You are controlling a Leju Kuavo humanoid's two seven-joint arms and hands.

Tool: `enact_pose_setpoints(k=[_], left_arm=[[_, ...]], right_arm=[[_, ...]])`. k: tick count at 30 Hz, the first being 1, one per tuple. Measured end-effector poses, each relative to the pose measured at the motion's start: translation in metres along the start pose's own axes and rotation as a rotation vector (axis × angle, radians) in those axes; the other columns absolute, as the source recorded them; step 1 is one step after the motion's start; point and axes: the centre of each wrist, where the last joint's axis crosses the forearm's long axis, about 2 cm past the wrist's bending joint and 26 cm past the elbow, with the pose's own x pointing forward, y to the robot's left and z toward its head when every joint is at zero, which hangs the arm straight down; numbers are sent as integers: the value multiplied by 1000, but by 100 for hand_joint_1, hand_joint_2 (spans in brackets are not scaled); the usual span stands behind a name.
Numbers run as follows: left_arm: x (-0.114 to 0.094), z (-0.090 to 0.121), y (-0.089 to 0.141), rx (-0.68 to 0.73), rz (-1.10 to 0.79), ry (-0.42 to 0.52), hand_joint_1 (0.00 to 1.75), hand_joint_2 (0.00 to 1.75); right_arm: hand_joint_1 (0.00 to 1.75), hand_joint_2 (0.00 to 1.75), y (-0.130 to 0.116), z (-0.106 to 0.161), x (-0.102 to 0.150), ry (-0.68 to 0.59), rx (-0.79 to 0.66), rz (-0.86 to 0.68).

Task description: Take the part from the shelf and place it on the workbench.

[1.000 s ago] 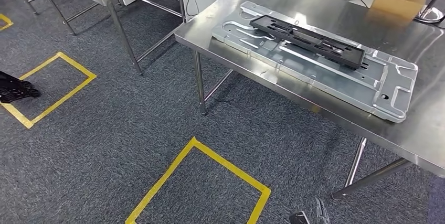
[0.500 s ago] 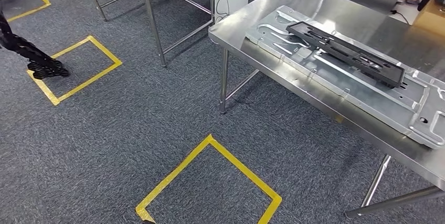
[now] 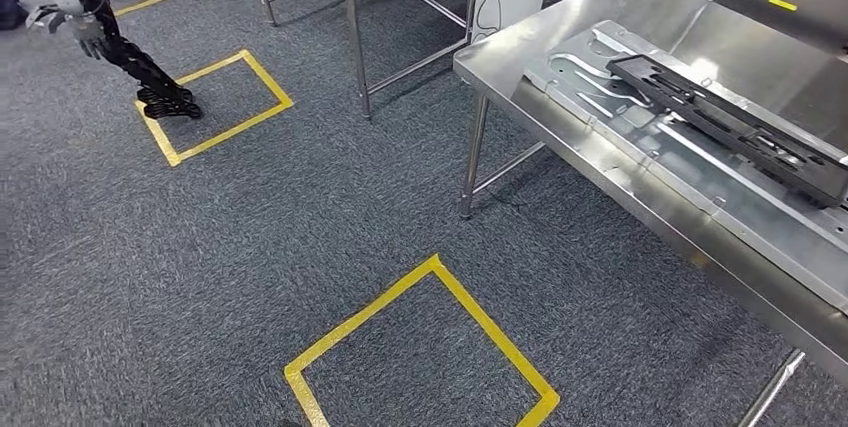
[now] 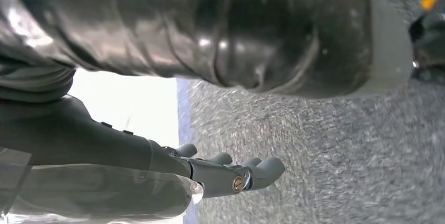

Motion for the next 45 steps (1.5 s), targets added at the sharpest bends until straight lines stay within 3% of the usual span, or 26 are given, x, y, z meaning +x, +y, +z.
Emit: enact_pose_setpoints(k=[8, 25, 45], left_arm=[[1, 0, -1, 11, 3, 0, 0, 0], [2, 1, -3, 10, 9, -6, 0, 0], [-3, 2, -3, 23, 31, 2, 0, 0]], right_arm=[[0, 0, 4, 1, 10, -55, 3, 51], [0, 0, 22, 5, 14, -22, 20, 64], [0, 0, 25, 7, 22, -54, 14, 71]])
